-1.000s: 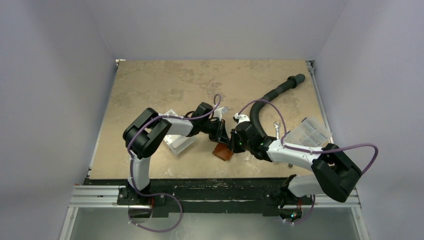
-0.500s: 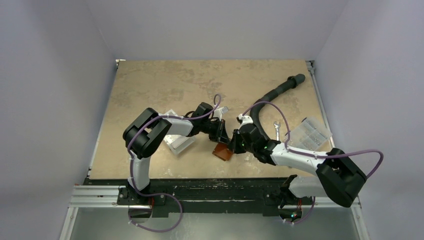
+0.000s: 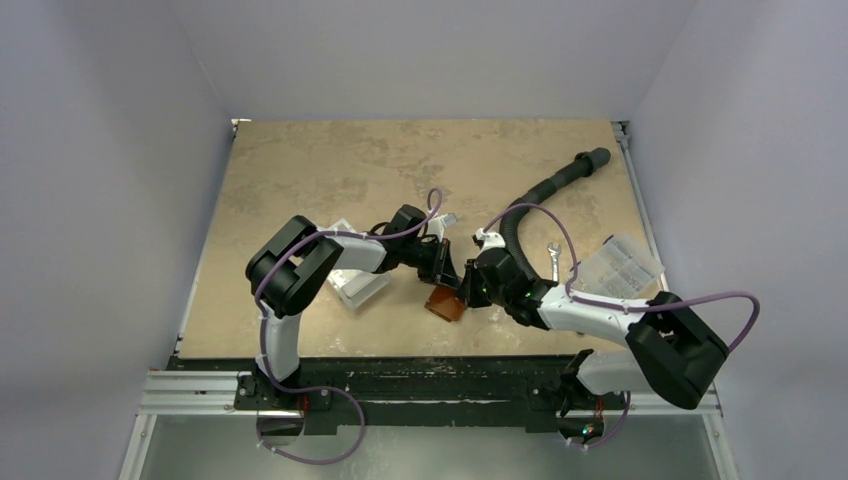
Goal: Put the credit cards into the card holder
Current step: Close the card holder at the center of the board.
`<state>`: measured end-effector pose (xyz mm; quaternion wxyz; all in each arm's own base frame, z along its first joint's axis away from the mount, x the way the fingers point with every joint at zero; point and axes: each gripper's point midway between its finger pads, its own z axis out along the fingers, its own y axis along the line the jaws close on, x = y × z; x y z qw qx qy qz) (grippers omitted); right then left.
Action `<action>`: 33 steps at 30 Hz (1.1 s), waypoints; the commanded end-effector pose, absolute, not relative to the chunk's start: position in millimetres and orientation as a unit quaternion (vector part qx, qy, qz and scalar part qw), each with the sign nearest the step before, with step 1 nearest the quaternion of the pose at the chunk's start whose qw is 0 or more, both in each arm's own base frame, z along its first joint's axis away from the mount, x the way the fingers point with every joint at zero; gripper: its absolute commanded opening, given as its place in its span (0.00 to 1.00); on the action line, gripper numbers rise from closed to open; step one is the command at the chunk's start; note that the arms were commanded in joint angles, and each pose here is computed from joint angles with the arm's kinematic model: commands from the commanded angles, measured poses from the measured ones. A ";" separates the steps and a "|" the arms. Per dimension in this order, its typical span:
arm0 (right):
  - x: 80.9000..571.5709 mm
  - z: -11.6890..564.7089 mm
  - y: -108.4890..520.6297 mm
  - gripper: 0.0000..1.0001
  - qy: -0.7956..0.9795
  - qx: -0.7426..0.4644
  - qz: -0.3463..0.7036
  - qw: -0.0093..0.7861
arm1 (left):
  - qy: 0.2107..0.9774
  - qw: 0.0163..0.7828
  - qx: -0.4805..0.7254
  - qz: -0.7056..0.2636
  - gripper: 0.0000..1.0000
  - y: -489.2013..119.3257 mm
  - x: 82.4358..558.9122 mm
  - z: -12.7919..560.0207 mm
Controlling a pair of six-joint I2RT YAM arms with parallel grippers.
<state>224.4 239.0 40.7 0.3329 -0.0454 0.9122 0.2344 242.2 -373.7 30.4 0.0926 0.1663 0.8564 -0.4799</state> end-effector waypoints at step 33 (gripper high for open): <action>228.4 22.7 246.9 0.00 0.912 -0.059 0.232 0.332 | 0.879 0.071 0.161 -0.443 0.00 -364.2 231.8 -0.8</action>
